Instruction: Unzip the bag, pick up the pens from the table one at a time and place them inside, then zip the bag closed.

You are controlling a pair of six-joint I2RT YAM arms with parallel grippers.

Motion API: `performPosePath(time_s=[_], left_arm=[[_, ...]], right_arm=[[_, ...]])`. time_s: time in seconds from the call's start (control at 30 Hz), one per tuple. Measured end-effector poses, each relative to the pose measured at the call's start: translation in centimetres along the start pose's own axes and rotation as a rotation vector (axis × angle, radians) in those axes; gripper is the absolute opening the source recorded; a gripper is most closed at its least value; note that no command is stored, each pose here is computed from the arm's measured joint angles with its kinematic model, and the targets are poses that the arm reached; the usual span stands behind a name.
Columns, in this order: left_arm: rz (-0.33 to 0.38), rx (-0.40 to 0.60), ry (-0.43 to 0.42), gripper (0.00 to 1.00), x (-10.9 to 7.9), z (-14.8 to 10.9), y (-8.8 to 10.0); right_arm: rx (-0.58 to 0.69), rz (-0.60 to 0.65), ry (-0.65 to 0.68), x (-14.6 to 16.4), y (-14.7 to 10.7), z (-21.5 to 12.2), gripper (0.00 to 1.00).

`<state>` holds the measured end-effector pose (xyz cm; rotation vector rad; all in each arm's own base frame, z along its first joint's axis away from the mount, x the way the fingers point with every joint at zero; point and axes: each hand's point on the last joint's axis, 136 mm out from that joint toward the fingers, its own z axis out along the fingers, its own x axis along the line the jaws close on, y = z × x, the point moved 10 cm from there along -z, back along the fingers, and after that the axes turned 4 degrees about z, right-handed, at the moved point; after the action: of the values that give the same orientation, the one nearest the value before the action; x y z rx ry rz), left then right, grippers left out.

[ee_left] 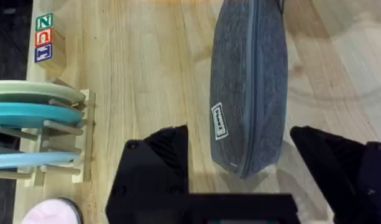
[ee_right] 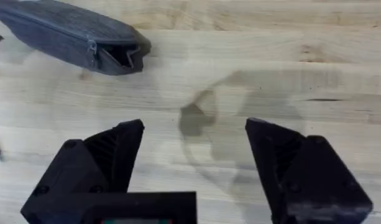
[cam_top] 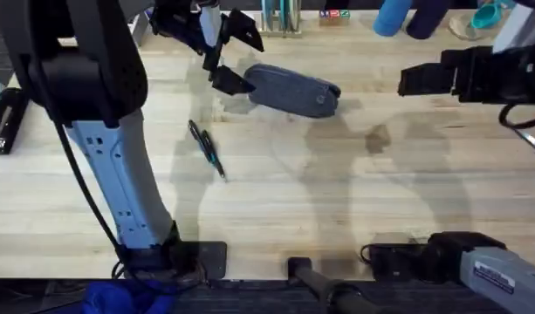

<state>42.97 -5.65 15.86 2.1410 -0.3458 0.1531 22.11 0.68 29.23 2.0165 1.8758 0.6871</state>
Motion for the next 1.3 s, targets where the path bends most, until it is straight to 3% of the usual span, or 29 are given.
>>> performPosePath(time_s=[0.23,0.33,0.43,0.47,0.5,1.3], left_arm=[[-0.001,0.0,0.0,0.984,0.0,-0.01,0.02],[0.001,-0.001,0.001,0.626,0.0,-0.01,0.02],[-0.004,-0.001,-0.002,0.191,-0.05,-0.01,0.03],[-0.005,-0.001,-0.004,0.087,-0.08,0.0,0.04],[-0.005,0.0,-0.006,0.055,-0.09,0.05,0.07],[0.01,0.004,0.002,0.042,0.1,0.1,0.03]], right_arm=[[0.0,0.0,0.0,0.0,0.0,-0.01,0.996],[0.0,0.0,0.0,0.0,-0.01,-0.01,0.996],[0.0,0.0,0.0,0.0,-0.01,-0.01,0.996],[0.0,0.0,0.0,0.0,-0.01,-0.01,0.996],[0.0,0.0,0.0,0.0,0.0,-0.01,0.996],[0.012,0.04,0.002,0.01,-0.18,-0.01,0.996]])
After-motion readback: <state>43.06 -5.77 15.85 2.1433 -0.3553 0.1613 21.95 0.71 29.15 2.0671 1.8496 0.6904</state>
